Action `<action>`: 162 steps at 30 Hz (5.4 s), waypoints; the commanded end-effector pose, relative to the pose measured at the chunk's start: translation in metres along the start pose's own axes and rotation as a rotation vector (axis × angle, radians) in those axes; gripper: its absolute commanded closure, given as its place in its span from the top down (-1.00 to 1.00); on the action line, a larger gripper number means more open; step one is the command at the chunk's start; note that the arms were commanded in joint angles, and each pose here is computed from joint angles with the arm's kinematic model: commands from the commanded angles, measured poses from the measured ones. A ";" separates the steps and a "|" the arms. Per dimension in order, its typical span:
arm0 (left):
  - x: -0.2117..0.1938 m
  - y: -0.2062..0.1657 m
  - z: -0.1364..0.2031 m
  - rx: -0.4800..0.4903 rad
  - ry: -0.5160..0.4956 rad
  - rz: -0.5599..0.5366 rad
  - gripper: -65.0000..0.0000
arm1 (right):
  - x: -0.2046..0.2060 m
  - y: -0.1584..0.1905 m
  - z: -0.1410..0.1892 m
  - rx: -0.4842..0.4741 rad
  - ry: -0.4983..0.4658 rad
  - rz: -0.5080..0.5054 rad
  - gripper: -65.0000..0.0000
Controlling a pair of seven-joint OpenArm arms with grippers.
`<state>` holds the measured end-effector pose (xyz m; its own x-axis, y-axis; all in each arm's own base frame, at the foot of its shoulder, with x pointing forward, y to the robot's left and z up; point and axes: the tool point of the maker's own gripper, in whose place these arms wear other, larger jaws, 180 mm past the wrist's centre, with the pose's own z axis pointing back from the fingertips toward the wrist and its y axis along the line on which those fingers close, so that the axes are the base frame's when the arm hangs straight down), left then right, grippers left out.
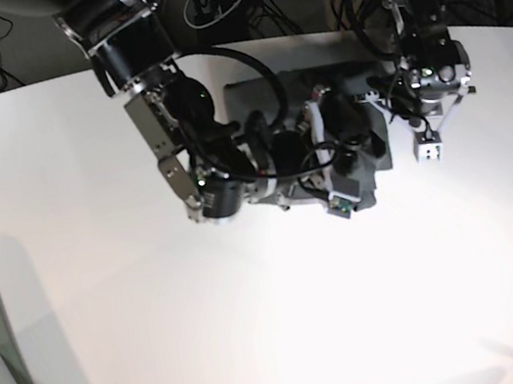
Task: Layout the t-shirt on the table in an organized manner, then fold the t-shirt properly
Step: 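Grasp the strip end with the right gripper and fold it over toward the left gripper, then release the folded end and withdraw the right gripper, then grasp the folded shirt with the left gripper and rotate it upright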
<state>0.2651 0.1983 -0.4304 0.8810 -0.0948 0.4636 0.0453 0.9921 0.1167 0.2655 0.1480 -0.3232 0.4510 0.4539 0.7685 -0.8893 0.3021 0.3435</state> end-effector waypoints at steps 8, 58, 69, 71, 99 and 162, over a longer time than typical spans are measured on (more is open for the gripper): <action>-0.002 -0.004 0.000 -0.014 0.013 0.002 -1.00 | 0.026 0.019 -0.005 0.052 -0.077 0.050 -0.48; -0.001 0.061 0.081 0.053 -0.098 -0.101 -0.90 | 0.004 -0.010 0.016 -0.021 -0.100 0.036 -0.70; 0.012 0.040 0.100 -0.148 -0.222 0.051 0.40 | -0.003 -0.070 0.117 -0.312 -0.048 0.127 -0.06; 0.020 0.039 0.108 -0.208 -0.282 0.106 0.67 | -0.016 -0.078 0.128 -0.343 -0.034 0.100 -0.04; 0.029 -0.029 0.044 -0.529 -0.254 0.352 1.00 | -0.048 -0.095 0.154 -0.407 0.038 0.071 -0.03; 0.128 -0.267 0.003 -0.544 -0.327 -1.119 -0.99 | -0.153 -0.155 0.365 -0.940 0.062 -0.241 -0.04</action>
<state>0.3610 -0.0690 -0.4106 0.1141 -0.8425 0.5265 0.9322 0.2740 0.2366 0.2979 -0.2713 -0.3139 0.6839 0.3131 0.6590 -0.3561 0.9316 -0.0730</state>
